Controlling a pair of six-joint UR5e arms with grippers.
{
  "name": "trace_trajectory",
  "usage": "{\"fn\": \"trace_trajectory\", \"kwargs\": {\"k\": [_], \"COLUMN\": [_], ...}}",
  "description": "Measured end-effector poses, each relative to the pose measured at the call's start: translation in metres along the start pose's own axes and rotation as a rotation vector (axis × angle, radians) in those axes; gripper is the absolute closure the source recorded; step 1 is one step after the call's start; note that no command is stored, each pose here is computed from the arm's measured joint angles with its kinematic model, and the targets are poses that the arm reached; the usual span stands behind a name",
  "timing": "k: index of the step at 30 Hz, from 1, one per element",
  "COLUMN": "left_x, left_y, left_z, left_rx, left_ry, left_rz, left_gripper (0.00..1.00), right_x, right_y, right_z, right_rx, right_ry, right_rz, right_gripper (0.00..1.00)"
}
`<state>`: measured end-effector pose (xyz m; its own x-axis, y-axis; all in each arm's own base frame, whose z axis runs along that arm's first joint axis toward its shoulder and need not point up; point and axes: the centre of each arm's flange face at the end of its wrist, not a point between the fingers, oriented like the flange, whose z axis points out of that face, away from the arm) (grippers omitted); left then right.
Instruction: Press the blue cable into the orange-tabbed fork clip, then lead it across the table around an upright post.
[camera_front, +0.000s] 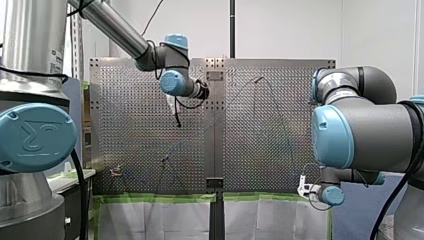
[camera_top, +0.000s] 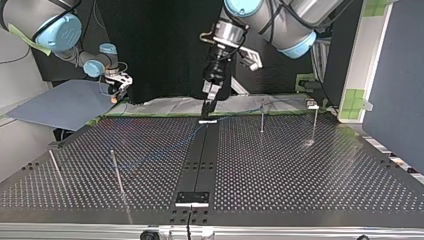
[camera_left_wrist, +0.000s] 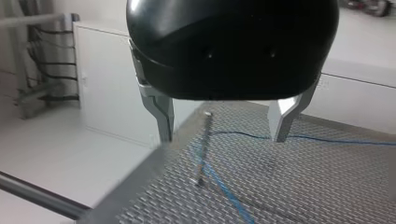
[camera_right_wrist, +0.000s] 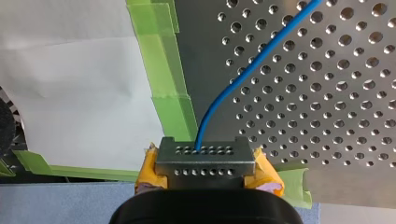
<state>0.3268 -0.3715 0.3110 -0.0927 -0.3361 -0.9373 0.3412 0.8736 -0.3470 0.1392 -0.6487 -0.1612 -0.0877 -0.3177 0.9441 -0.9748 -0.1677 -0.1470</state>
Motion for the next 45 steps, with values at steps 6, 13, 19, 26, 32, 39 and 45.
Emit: {"fn": "trace_trajectory", "kwargs": {"k": [6, 13, 19, 26, 32, 39, 45], "left_x": [0.040, 0.067, 0.085, 0.091, 0.098, 0.115, 0.135], "left_y": [0.020, 0.037, 0.049, 0.054, 0.062, 0.080, 0.092], "left_z": [-0.011, -0.031, -0.051, -0.058, -0.064, -0.080, -0.086], "left_rx": [-0.041, -0.064, -0.081, -0.080, -0.091, -0.120, -0.145], "left_ry": [0.061, 0.109, 0.158, 0.158, 0.151, 0.155, 0.168], "left_rz": [0.034, 0.049, 0.067, 0.073, 0.059, 0.067, 0.103], "left_gripper": [0.01, 0.01, 0.01, 0.01, 0.01, 0.01, 0.01], "right_x": [0.000, 0.000, 0.000, 0.000, 0.001, 0.001, 0.000], "right_y": [0.000, -0.001, -0.002, -0.002, -0.003, -0.005, -0.007], "right_z": [0.000, 0.000, 0.000, 0.000, 0.001, 0.001, 0.001], "right_rx": [0.005, 0.008, 0.009, 0.009, 0.012, 0.021, 0.029], "right_ry": [0.000, 0.000, -0.001, -0.001, 0.001, 0.000, -0.002], "right_rz": [0.000, 0.000, 0.000, -0.001, -0.002, -0.002, -0.002], "right_gripper": [1.00, 1.00, 1.00, 1.00, 1.00, 1.00, 1.00]}}
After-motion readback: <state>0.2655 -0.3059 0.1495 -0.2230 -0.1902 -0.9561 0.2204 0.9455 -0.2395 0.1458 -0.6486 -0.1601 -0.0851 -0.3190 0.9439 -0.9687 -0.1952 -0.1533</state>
